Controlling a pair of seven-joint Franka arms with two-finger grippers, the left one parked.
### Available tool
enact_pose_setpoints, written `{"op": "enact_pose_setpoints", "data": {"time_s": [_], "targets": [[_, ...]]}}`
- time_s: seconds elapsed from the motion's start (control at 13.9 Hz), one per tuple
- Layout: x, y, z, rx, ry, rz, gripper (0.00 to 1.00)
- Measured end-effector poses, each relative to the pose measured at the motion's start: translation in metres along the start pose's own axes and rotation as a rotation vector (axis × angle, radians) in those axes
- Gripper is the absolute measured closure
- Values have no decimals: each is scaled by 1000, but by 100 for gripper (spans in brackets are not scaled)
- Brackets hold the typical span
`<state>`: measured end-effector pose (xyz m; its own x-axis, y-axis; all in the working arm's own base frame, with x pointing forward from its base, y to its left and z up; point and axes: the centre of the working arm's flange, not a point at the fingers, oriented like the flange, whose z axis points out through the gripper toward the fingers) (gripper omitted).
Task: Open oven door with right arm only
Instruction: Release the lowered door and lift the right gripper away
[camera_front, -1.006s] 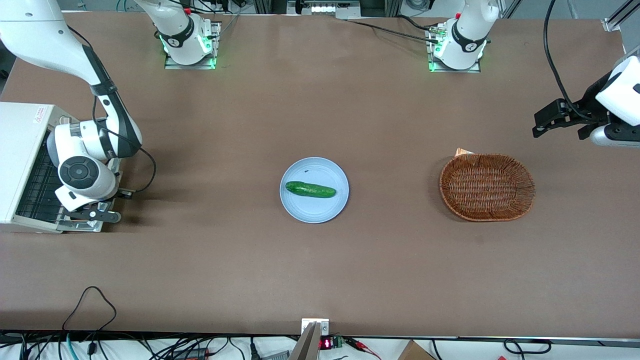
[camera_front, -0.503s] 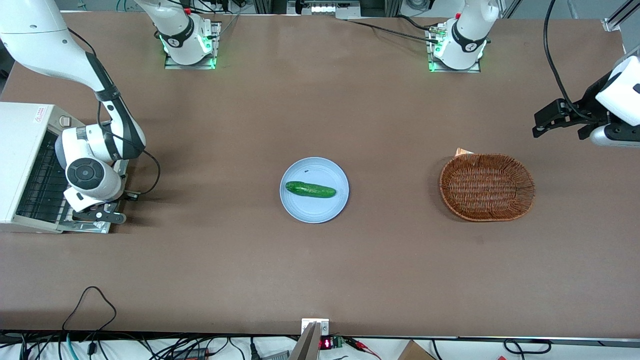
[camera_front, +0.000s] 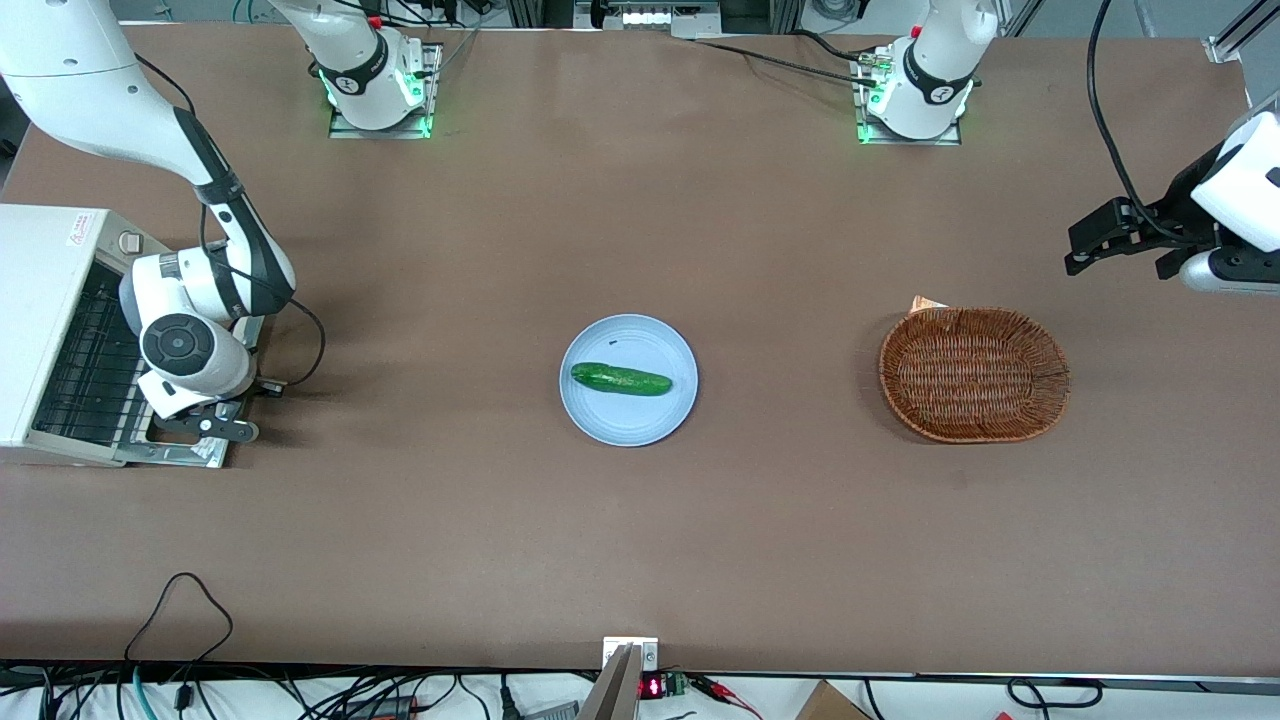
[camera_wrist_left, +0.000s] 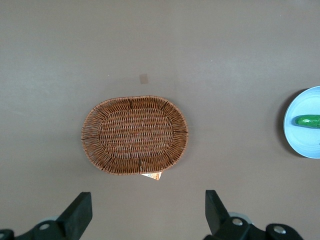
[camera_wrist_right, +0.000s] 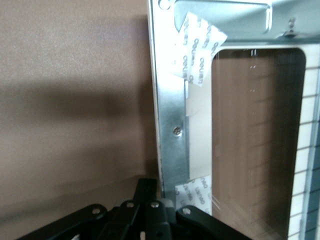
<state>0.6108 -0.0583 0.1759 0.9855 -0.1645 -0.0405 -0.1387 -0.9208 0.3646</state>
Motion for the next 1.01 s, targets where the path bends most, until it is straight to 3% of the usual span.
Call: {"op": "enact_pose_setpoints", "data": {"time_s": [0.36,0.65,1.01], "targets": [[-1,-27,-22,58,10,36,99],[-1,-35,-89,138,31,108,99],[-25,-25,-211,268,-18,125,99]]}}
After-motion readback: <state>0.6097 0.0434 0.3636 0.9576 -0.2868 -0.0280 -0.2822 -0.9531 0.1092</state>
